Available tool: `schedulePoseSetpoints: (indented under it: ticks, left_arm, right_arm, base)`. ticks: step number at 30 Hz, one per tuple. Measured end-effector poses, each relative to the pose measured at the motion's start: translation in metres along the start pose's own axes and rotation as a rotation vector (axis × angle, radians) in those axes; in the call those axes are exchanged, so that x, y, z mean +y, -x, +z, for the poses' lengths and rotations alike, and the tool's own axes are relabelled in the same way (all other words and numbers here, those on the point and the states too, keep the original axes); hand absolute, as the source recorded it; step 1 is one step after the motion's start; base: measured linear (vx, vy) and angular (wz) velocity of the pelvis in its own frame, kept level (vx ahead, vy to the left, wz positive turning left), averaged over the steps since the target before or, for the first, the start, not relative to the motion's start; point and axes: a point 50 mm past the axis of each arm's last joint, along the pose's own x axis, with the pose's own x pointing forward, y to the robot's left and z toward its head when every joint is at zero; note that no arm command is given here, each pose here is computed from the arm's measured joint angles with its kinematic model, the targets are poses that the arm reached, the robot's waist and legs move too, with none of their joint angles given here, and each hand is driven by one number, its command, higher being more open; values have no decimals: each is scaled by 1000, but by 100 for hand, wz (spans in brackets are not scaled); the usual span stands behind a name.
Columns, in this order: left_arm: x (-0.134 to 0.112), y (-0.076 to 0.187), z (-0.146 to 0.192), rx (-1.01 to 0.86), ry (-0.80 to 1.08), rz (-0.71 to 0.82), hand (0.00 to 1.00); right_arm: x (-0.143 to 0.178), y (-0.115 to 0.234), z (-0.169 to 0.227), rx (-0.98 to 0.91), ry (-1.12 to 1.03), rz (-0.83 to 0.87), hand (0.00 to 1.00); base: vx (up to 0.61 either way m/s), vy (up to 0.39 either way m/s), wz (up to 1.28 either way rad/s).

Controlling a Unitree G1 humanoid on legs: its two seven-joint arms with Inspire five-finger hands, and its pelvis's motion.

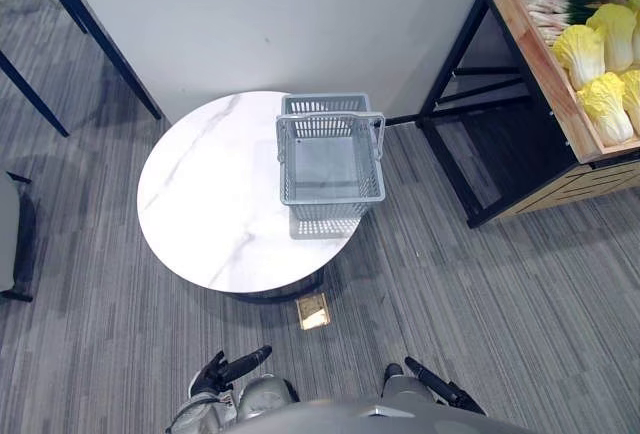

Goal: Pick vegetable in the basket

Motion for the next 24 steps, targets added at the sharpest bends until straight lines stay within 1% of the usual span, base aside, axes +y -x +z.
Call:
schedulePoseSetpoints:
  ticks: [4, 7, 9, 12, 13, 16, 19, 22, 23, 24]
  left_arm:
    - [8, 1, 1, -4, -20, 22, 100]
    - [8, 1, -2, 9, 12, 35, 100]
    - [12, 2, -4, 20, 18, 48, 100]
    - [2, 0, -2, 13, 45, 36, 100]
    - [-6, 0, -2, 8, 62, 18, 100]
    - [-15, -1, 1, -8, 71, -5, 100]
    - [-15, -1, 2, -9, 72, -7, 100]
    - [-14, -1, 0, 1, 70, -1, 100]
    - [-11, -1, 1, -2, 71, 4, 100]
    - [-8, -1, 1, 2, 75, 14, 100]
  right_arm:
    - [11, -1, 8, -46, -23, 30, 100]
    - [13, -1, 13, -68, -15, 40, 100]
    - [14, -1, 10, -58, -11, 43, 100]
    - [7, -2, 16, -62, 3, 22, 100]
    - [5, -3, 23, -70, 39, 12, 100]
    - [4, -3, 19, -44, 59, 5, 100]
    - [4, -4, 20, -42, 119, 4, 100]
    - [3, -4, 20, -41, 121, -8, 100]
    - [3, -4, 21, -44, 98, -16, 100]
    - [1, -6, 27, -35, 32, -31, 100]
  base:
    - [142, -9, 75]
    - [126, -176, 60]
    - [173, -279, 72]
    - [187, -258, 80]
    - [174, -278, 91]
    - [99, -217, 93]
    - [22, -88, 52]
    - [-22, 6, 7]
    - [-34, 40, -2]
    - [-47, 52, -4]
